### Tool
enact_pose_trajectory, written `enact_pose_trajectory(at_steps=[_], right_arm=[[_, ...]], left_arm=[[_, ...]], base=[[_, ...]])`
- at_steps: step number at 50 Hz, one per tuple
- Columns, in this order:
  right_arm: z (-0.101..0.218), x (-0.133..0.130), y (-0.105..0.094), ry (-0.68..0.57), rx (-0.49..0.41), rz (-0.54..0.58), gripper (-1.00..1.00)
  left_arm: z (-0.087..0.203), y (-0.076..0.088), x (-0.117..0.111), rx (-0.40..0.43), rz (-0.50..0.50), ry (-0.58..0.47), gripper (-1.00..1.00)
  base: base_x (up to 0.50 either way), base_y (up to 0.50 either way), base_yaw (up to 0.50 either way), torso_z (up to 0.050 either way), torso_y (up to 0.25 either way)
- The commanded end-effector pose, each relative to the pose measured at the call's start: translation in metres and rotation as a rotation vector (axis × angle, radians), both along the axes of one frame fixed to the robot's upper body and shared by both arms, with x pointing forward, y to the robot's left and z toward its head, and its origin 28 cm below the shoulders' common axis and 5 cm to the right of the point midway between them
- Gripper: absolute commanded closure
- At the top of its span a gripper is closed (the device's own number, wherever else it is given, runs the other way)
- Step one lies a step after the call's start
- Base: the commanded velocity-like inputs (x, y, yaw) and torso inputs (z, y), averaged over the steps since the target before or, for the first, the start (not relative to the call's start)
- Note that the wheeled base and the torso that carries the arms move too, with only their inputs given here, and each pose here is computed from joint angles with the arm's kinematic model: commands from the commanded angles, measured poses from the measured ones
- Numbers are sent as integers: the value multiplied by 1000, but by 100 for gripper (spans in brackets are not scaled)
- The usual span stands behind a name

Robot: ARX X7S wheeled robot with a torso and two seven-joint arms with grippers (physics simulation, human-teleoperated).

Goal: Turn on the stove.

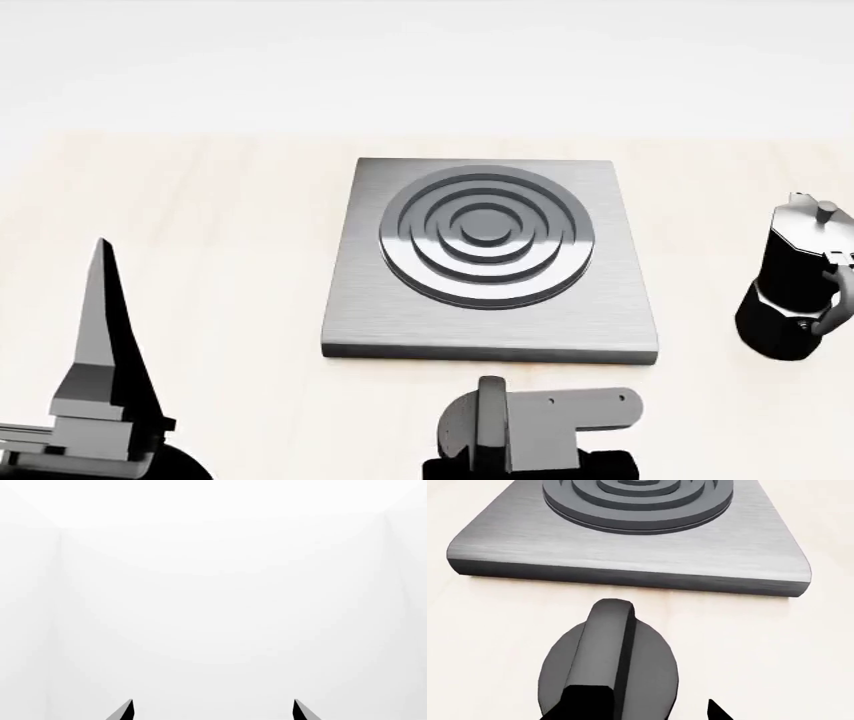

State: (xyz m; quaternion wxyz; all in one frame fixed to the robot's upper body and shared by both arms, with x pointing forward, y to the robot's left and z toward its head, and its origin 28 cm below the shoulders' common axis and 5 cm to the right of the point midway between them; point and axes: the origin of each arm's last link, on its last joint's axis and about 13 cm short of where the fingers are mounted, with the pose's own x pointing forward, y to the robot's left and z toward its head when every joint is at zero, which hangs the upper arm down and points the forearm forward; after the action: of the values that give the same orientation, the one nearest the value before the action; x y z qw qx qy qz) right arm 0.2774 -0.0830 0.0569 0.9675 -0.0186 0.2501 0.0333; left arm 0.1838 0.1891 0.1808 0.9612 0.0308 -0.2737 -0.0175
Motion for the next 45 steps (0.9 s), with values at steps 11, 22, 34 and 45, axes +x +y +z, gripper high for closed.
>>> enact_pose_trajectory(at_steps=[11, 22, 34, 45], right_arm=[[3, -6, -10, -19, -30, -70, -100], [5, -10, -16, -35, -38, -103, -100], [9, -15, -23, -56, -50, -156, -100], [15, -17, -31, -88, -71, -243, -100]], left_arm=[[1, 0, -2, 0, 1, -1, -100], [1, 0, -1, 0, 3, -2, -100], [0, 0, -1, 0, 4, -2, -100], [0, 1, 0, 0, 4, -3, -100]], base=[[0, 0, 0, 0, 0], [0, 0, 0, 0, 0], [0, 0, 0, 0, 0], [0, 0, 0, 0, 0]])
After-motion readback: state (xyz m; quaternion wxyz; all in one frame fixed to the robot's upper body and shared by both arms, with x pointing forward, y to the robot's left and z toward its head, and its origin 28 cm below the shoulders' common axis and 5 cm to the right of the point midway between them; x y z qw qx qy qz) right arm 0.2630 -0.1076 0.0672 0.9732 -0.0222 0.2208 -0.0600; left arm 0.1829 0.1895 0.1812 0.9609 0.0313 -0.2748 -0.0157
